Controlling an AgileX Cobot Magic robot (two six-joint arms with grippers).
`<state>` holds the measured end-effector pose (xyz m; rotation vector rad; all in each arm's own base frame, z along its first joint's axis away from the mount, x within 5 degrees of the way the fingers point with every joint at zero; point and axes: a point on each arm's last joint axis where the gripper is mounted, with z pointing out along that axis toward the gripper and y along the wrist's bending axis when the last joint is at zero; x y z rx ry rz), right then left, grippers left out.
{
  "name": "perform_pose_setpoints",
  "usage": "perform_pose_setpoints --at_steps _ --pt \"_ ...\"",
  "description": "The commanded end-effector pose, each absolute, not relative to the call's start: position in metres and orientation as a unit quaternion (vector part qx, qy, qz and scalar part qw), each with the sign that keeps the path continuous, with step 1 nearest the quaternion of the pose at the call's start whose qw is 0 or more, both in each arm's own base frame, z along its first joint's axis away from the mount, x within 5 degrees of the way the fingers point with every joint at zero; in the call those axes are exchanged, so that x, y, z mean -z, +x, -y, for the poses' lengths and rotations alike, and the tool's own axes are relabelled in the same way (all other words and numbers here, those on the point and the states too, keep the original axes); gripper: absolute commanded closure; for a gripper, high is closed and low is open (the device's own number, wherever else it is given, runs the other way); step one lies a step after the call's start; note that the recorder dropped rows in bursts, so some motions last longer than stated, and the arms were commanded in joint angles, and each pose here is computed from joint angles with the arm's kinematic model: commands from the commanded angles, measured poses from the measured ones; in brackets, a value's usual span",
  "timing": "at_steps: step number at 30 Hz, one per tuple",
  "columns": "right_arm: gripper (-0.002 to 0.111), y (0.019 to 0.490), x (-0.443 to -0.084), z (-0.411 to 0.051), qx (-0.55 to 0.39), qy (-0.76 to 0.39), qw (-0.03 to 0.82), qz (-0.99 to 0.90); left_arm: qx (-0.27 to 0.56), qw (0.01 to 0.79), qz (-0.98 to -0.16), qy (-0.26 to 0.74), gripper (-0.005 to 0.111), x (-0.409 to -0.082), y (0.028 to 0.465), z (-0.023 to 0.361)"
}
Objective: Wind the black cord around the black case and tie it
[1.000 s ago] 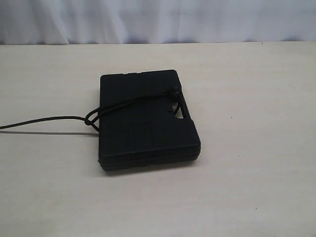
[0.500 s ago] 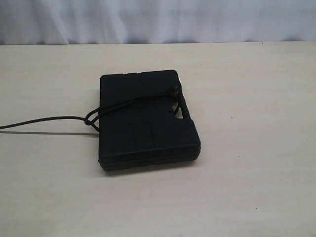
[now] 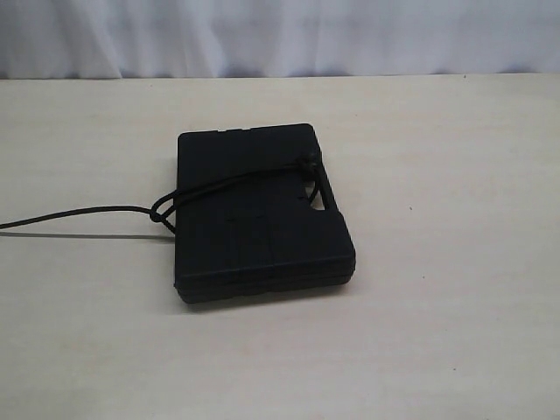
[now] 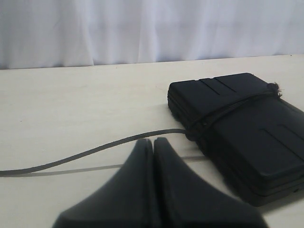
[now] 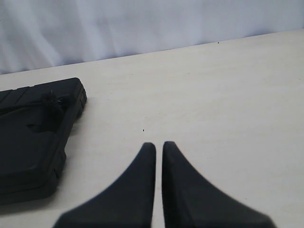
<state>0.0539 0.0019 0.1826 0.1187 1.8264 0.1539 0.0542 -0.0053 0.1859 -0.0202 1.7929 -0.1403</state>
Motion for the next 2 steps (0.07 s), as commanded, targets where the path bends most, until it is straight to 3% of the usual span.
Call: perform_pose_setpoints --at_steps 1,2 --pt "0.104 0.0535 -0.1824 -0.0016 -0.065 0.054 0.608 -0.789 0.061 0.624 -0.779 -0.012 0.107 -0.1857 0.0541 0.0052" --pt "0.104 0.0535 -0.1824 -0.0016 -0.065 0.054 0.608 -0.789 0.061 0.624 -0.779 -0.012 0.107 -0.1857 0.0541 0.0052"
